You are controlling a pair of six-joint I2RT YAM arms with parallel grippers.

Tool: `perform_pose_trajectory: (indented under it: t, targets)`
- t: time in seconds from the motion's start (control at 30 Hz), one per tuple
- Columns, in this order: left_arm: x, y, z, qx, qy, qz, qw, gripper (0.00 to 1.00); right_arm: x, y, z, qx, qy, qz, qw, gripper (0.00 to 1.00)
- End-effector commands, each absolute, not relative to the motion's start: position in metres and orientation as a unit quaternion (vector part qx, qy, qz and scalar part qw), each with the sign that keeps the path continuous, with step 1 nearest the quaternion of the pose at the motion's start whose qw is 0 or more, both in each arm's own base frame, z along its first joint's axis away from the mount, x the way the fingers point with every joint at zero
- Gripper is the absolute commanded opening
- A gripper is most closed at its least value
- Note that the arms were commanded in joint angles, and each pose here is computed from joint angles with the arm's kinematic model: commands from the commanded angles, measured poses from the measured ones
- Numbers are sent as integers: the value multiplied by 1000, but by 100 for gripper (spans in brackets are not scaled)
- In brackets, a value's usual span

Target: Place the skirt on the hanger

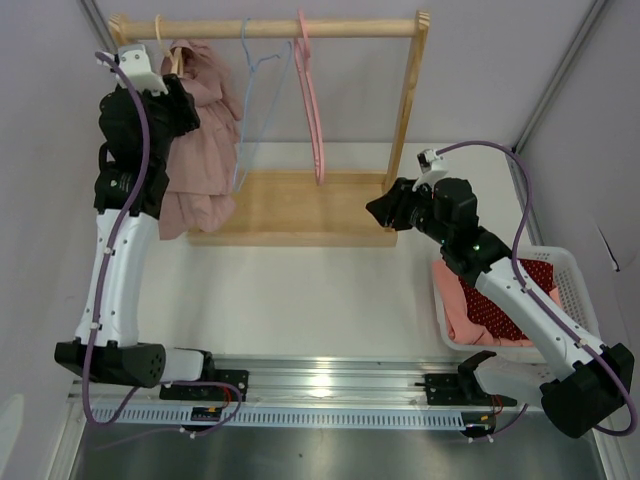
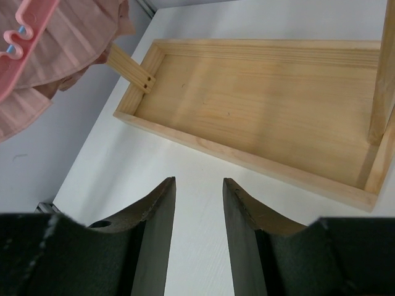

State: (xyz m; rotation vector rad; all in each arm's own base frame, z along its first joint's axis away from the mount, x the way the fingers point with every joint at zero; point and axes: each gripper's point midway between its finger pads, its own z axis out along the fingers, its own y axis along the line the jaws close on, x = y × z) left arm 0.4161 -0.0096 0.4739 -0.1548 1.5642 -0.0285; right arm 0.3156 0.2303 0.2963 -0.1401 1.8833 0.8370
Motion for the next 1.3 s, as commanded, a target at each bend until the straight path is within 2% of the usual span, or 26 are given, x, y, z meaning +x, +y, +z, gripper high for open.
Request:
perform_pose_trajectory:
  t: [0.0, 0.27, 0.3, 0.33, 0.43, 0.57, 0.8, 0.9, 0.93, 1.03, 1.27]
  targets:
    - [389, -8, 501, -74, 676, -29, 732, 61, 317, 227, 321, -54, 767, 353, 534, 43]
    - [345, 0, 509, -86, 673, -20, 734, 74, 321, 221, 319, -42, 779, 335, 529, 43]
    - [341, 0, 511, -86, 672, -20, 735, 82, 321, 221, 318, -39, 781, 333, 527, 44]
    - [335, 0, 510, -85, 674, -21, 733, 84, 322, 219, 320, -36, 782, 329, 528, 44]
    - [313, -5, 520, -77, 664, -40, 743, 84, 321, 210, 316, -22, 795, 308, 522, 44]
    - [287, -37, 524, -48, 654, -135, 743, 84, 316, 186, 304, 16, 819, 264, 509, 45]
    - [255, -87, 481, 6, 669, -252, 700, 81, 288, 128, 284, 115, 849, 173, 487, 45]
    - [247, -118, 456, 28, 681, -295, 670, 81, 271, 95, 260, 166, 867, 102, 459, 47]
    - [241, -138, 431, 47, 695, -318, 643, 81, 261, 80, 247, 193, 874, 67, 440, 48]
    - [227, -146, 409, 48, 702, -328, 630, 81, 239, 57, 227, 237, 879, 23, 413, 51]
    - [206, -175, 335, 64, 744, -397, 534, 81, 207, 1, 188, 329, 866, -66, 370, 59]
